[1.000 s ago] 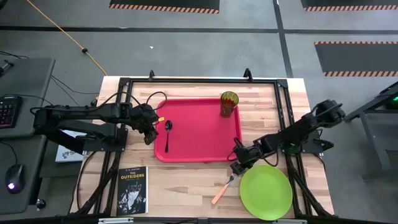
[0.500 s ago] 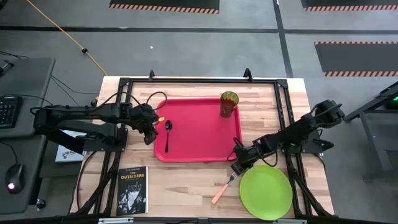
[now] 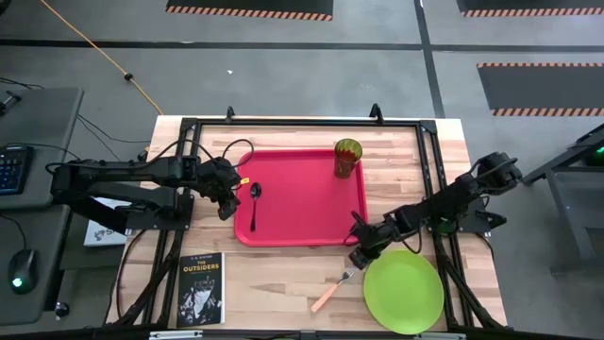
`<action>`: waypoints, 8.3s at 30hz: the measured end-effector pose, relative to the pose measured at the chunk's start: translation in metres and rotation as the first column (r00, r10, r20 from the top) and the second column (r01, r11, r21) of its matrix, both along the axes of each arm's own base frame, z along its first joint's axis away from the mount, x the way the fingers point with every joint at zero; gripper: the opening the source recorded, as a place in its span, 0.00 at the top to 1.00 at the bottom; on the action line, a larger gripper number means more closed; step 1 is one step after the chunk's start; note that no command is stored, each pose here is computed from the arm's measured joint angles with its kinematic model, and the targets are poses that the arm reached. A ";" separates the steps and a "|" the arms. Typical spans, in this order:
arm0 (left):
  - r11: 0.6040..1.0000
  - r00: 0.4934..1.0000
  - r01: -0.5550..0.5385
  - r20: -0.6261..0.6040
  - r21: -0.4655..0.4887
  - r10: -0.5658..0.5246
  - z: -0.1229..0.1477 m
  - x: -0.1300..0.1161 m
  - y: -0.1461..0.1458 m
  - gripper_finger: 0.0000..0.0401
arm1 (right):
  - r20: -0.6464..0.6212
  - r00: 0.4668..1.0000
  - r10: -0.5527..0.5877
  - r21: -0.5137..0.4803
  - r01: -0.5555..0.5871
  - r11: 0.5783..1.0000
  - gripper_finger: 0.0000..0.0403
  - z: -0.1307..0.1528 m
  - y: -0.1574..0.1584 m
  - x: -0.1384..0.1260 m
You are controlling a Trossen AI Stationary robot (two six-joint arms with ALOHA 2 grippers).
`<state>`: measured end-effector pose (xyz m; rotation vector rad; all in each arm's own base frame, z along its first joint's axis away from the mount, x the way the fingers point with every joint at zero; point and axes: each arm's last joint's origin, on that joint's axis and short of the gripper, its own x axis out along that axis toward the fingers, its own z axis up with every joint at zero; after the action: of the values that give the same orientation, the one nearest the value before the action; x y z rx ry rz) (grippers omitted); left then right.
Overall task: Pick and place plate/cup/fork/spoon on tray
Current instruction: Put the orange fork to the right side of the black spoon on the red tray
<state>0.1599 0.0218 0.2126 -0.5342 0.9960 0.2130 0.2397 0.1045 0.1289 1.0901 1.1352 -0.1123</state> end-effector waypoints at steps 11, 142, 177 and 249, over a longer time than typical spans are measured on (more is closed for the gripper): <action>1.000 1.000 -0.001 -0.001 0.000 0.001 0.000 0.000 0.000 1.00 | 0.243 0.970 0.008 0.089 -0.031 0.996 1.00 0.022 0.006 0.020; 0.972 0.930 -0.073 0.366 0.224 -0.014 0.169 -0.005 0.003 1.00 | -0.066 0.997 0.039 -0.644 -0.072 0.762 1.00 0.027 -0.188 0.219; 0.982 0.944 -0.188 -0.273 0.017 0.186 -0.049 -0.029 -0.002 1.00 | 0.097 0.962 0.255 -0.647 -0.134 0.750 1.00 0.055 -0.182 0.225; 0.972 0.963 -0.174 -0.179 0.157 0.202 -0.081 0.006 0.005 1.00 | 0.142 0.974 -0.177 -0.645 0.227 0.729 1.00 0.012 -0.186 0.242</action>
<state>0.1656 0.0266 0.1316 -0.4860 1.1107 0.5100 0.4813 -0.0819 0.1410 0.5607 0.7998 -0.6041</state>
